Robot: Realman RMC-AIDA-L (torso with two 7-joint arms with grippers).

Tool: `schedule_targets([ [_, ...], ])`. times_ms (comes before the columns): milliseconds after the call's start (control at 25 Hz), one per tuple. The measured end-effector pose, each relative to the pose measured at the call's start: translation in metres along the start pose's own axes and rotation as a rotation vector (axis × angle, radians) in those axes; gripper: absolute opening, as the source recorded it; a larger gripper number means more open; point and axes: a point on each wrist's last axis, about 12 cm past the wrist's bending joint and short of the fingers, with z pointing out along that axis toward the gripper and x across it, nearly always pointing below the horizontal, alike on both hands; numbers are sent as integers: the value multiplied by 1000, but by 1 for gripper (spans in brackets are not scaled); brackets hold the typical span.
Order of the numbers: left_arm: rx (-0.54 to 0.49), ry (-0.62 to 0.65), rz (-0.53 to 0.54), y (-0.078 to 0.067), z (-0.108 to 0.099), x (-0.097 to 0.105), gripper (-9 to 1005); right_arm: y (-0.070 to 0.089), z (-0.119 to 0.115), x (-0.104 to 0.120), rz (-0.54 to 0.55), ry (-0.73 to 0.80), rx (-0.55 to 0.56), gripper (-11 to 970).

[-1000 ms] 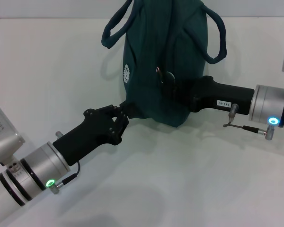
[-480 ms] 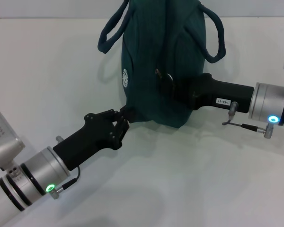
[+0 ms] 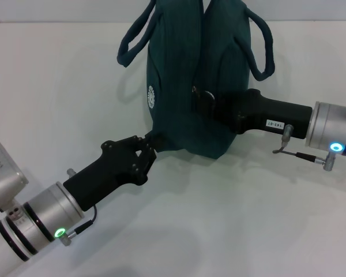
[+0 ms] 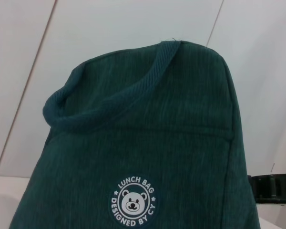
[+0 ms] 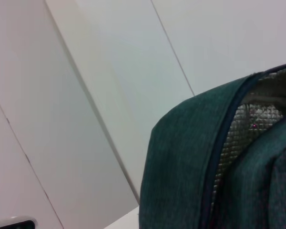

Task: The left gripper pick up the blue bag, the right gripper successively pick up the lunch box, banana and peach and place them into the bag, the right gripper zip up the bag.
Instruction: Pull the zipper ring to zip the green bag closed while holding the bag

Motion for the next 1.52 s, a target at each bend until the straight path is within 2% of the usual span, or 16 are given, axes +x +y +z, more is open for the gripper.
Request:
schedule_targets([
  [720, -1, -1, 3, 0, 0, 0, 62, -3, 4, -3, -4, -5, 23, 133],
  [920, -1, -1, 4, 0, 0, 0, 63, -3, 4, -1, -4, 4, 23, 96],
  [1160, -1, -1, 6, 1, 0, -1, 63, -2, -1, 3, 10, 2, 27, 8],
  [1520, -3, 0, 3, 1, -1, 0, 64, 1, -16, 5, 20, -51, 13, 8],
])
